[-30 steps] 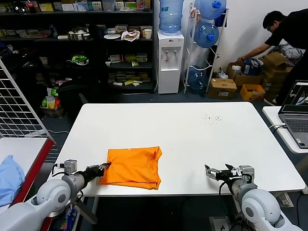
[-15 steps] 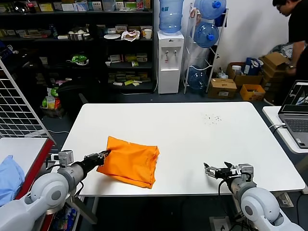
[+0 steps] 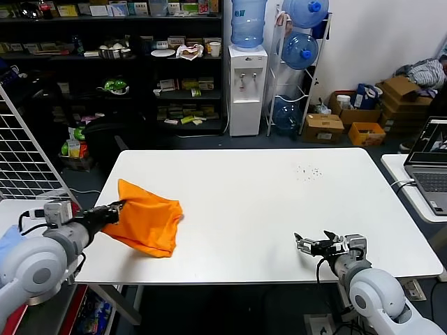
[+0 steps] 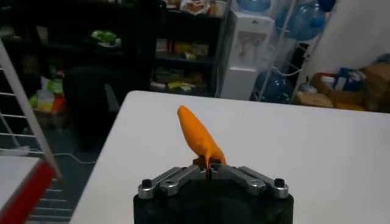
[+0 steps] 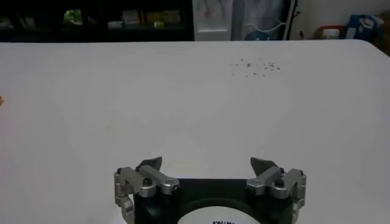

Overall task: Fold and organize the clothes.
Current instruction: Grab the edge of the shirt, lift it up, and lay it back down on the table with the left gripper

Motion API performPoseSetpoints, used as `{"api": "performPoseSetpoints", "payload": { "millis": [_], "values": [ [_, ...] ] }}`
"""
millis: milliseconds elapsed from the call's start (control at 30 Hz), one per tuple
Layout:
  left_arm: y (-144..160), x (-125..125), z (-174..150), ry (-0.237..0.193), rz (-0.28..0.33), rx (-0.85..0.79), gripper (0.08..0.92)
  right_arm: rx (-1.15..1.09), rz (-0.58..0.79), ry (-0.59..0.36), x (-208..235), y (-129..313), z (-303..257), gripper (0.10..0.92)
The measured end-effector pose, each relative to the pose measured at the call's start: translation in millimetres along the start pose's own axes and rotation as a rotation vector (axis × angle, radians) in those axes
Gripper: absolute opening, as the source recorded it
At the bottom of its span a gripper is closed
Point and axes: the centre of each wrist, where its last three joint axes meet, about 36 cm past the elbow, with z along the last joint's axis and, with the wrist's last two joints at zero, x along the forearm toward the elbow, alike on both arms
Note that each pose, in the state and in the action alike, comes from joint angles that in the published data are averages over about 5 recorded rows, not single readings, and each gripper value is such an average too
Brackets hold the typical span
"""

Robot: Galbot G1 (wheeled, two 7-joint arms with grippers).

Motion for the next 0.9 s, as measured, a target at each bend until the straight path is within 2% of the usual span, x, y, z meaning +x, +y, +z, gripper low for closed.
{"api": "performPoseSetpoints", "payload": {
  "millis": [233, 567, 767, 900],
  "values": [
    [13.2, 4.1, -18.0, 0.036, -0.107, -0.005, 0.104, 0.006, -0.007, -0.004, -0.1, 0.0, 0.1, 0.921],
    [34.1, -2.6, -28.2, 0.076, -0.205, -0.011, 0.104, 0.009, -0.004, -0.006, 2.3, 0.7, 2.2, 0.921],
    [36.2, -3.5, -29.1, 0.083, -0.218, -0.003, 0.104, 0.008, 0.002, -0.007, 4.7, 2.5, 2.0, 0.921],
    [20.2, 0.9, -23.3, 0.085, -0.178, 0.023, 0.104, 0.007, 0.014, -0.008, 7.3, 3.7, 2.2, 0.921]
  ]
}}
